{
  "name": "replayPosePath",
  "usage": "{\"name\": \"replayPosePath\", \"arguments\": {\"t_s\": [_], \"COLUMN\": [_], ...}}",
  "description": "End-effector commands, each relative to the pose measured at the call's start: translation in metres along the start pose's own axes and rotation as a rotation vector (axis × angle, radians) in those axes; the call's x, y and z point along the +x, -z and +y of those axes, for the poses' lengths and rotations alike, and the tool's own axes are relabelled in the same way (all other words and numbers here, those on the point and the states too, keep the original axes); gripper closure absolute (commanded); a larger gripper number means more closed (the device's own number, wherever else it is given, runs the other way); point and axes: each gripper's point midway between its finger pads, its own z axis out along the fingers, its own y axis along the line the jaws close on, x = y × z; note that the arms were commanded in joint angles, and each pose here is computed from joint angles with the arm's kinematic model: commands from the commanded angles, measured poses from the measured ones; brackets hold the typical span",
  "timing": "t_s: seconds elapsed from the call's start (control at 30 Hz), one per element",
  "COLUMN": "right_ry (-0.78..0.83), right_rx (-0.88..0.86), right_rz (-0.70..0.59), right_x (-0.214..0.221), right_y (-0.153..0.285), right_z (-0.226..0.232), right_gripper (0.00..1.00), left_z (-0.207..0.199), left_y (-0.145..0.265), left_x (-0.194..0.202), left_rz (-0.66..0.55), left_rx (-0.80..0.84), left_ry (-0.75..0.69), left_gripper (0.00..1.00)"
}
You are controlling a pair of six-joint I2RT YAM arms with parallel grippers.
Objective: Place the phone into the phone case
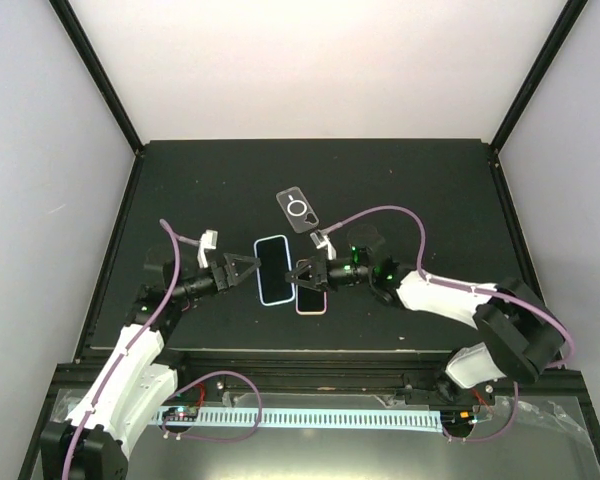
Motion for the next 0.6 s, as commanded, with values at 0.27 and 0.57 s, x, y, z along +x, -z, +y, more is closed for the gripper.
{"name": "replayPosePath", "arguments": {"t_s": [0.27,0.57], "right_ry": [0.074,-0.002], "right_rx": [0.392,0.586], "right_rz": [-0.102,-0.194], "right_x": [0.022,0.035], "right_y": [0.075,0.134], "right_z": [-0.054,-0.102], "right_gripper": [0.97,0.96], "left_z": [0.033,0.075], "left_y": [0.007,0.029], "left_x": [-0.012,-0.031], "left_rz": [-0.035,-0.165], "left_rx": [-0.246,-0.519], "left_ry": [-0.011,0.034], "left_gripper": [0.01,0.01]}}
